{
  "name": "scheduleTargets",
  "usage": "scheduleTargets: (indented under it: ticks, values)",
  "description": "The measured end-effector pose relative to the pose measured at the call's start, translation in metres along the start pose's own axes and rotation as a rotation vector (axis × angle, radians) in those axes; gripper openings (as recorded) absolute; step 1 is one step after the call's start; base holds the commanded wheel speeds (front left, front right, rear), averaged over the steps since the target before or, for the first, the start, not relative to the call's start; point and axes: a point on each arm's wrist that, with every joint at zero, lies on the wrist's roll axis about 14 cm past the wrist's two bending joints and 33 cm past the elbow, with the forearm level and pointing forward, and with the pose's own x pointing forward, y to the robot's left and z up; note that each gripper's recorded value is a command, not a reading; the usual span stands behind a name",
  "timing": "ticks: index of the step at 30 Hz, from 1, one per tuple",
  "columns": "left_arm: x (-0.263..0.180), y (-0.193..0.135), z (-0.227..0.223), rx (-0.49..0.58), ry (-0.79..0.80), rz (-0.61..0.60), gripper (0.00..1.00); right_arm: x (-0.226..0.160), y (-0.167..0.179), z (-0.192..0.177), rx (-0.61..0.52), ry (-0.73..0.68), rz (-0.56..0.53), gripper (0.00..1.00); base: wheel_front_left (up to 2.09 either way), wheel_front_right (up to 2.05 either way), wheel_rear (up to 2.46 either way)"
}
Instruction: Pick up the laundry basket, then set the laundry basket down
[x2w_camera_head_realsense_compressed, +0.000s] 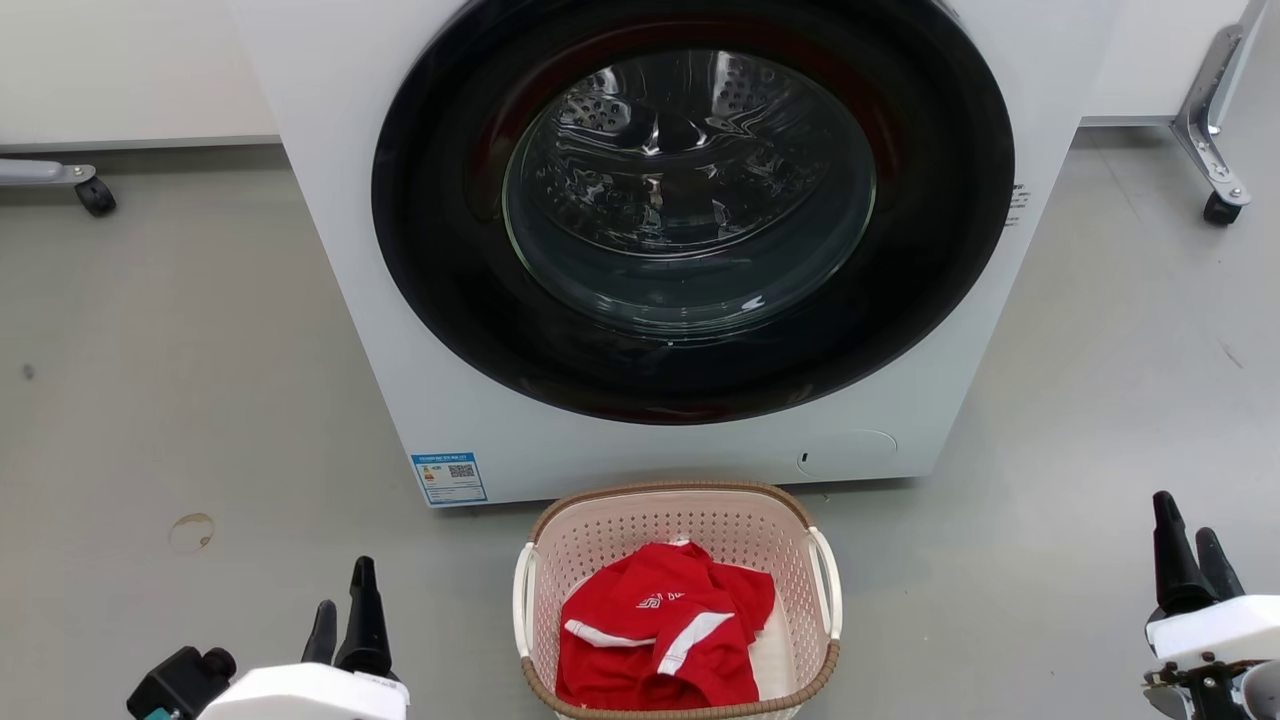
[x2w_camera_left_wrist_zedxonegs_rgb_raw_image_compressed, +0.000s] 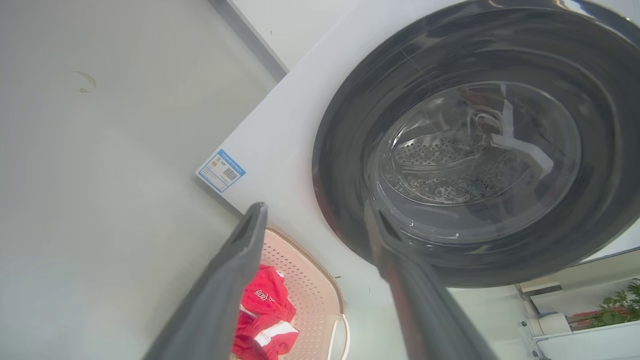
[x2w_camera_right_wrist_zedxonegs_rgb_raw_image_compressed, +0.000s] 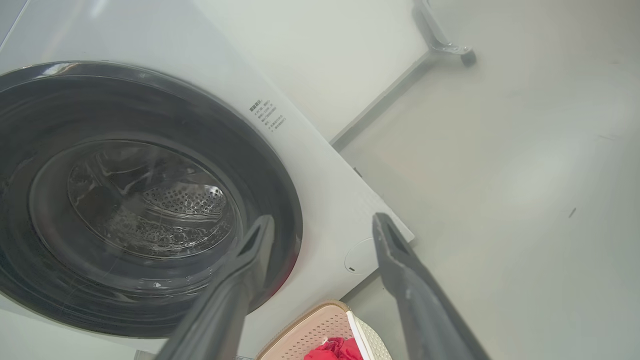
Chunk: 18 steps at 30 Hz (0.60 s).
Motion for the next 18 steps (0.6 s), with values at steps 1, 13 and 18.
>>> scheduleTargets:
  ticks: [1, 13, 18]
  values:
    - [-0.0002, 0.0, -0.0003, 0.014, 0.0, 0.001, 1.0, -0.0001, 0.0005, -0.0001, -0.011, -0.002, 0.002, 1.0, 0.0, 0.0, 0.0]
    - [-0.0048, 0.0031, -0.0016, 0.162, -0.025, 0.021, 1.0, -0.001, -0.0004, -0.0028, -0.133, -0.002, 0.008, 1.0, 0.0, 0.0, 0.0]
    - [-0.0052, 0.0013, -0.0007, 0.208, -0.038, 0.019, 1.0, -0.0008, 0.0006, -0.0043, -0.186, 0.002, 0.016, 1.0, 0.0, 0.0, 0.0]
